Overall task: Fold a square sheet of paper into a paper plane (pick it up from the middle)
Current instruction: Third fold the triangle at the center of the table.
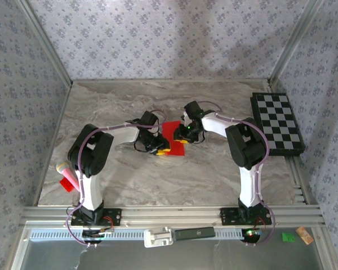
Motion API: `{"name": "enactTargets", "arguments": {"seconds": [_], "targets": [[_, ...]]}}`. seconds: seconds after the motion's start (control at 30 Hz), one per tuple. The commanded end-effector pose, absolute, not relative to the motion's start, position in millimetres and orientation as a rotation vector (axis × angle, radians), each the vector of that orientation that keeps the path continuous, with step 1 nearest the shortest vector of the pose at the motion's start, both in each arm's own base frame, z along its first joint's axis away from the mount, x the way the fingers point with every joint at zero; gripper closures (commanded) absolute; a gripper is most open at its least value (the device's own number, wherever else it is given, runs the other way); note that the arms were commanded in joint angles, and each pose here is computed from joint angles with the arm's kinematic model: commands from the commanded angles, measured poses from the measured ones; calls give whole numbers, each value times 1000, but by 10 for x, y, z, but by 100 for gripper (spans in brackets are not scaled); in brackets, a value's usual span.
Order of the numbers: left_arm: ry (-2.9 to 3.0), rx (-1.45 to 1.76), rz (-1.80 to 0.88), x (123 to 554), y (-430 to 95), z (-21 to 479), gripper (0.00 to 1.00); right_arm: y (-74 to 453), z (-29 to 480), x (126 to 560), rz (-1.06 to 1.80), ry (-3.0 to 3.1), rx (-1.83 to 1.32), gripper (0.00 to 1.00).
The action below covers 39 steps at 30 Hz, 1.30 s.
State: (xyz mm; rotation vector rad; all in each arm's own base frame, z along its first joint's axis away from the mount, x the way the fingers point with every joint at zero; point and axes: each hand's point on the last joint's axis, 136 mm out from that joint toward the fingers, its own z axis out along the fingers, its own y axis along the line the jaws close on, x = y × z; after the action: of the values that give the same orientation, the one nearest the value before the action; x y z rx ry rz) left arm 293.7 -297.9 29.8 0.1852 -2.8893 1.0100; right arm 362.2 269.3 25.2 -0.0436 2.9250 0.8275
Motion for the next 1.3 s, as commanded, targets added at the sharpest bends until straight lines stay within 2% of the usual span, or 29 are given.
{"name": "enactTargets", "arguments": {"seconds": [0.0,0.2,0.47,0.73,0.97,1.07,1.2,1.27], "targets": [[-2894,155,1112,3037,-3014,470,68,2475,-225,3427,682,3060,34,60],[-2859,194,1256,3196,-3044,536,63,2479,-224,3420,688,3061,29,60],[-2849,215,1269,3283,-3021,471,62,2480,-219,3427,693,3060,33,60],[-2826,266,1241,3291,-3013,395,72,2512,-139,3464,728,3029,30,60],[-2814,316,1213,3274,-2986,353,88,2625,157,3641,867,2907,22,58],[-2814,345,1209,3288,-2961,359,94,2642,403,3747,905,2798,-16,55],[-2812,378,1217,3300,-2953,410,96,2493,680,3855,784,2672,-77,40],[-2802,407,1224,3307,-2947,447,97,2359,660,3791,705,2657,-94,35]]}}
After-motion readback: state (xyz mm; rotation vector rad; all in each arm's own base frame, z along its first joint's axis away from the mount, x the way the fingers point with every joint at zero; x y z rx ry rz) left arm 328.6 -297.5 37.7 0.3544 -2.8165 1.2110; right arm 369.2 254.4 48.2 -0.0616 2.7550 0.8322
